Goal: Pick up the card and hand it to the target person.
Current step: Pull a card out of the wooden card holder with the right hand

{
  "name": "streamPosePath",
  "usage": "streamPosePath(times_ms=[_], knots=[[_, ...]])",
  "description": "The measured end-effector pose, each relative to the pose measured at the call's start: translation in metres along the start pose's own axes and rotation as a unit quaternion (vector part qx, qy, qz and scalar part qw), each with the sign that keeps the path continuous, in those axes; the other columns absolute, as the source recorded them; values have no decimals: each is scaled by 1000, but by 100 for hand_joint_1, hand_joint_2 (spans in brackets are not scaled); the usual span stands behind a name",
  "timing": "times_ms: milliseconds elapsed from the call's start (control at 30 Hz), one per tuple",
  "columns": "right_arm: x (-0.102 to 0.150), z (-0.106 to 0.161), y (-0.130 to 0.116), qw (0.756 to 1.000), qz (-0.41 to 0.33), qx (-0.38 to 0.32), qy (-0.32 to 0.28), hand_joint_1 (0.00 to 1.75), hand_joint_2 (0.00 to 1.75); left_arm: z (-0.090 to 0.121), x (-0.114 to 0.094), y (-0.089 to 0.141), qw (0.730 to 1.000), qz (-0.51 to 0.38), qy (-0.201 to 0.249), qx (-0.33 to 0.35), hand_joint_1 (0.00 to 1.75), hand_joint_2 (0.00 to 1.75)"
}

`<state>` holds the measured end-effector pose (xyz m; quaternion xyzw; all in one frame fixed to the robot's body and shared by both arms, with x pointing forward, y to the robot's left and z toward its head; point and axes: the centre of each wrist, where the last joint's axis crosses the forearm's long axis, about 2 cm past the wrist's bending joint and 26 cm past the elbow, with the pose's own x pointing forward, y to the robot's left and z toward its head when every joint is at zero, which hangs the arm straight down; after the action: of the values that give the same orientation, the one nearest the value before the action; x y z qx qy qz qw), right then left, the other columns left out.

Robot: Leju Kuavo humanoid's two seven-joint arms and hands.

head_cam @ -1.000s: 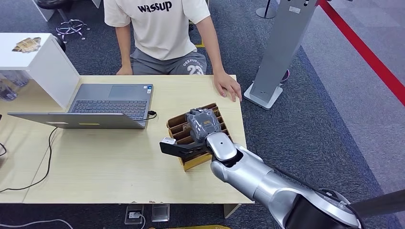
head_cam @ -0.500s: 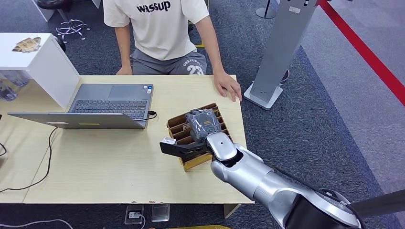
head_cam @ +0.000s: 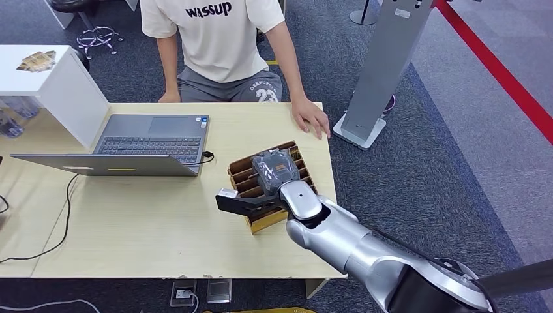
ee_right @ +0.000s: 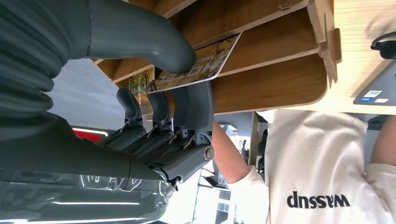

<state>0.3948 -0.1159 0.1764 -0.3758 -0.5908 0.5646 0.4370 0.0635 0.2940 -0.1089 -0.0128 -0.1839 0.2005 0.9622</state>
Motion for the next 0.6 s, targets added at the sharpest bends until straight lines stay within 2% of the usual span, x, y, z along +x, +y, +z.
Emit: streamPosePath(times_ms=[267,600], knots=[[4,-1,-2,1000,-7,-1,-7,145,175,0,0,0,1000,2,-1,0,0,0],[5,-1,-2,1000,-11,-4,-8,145,175,0,0,0,1000,1,-15,-5,0,0]])
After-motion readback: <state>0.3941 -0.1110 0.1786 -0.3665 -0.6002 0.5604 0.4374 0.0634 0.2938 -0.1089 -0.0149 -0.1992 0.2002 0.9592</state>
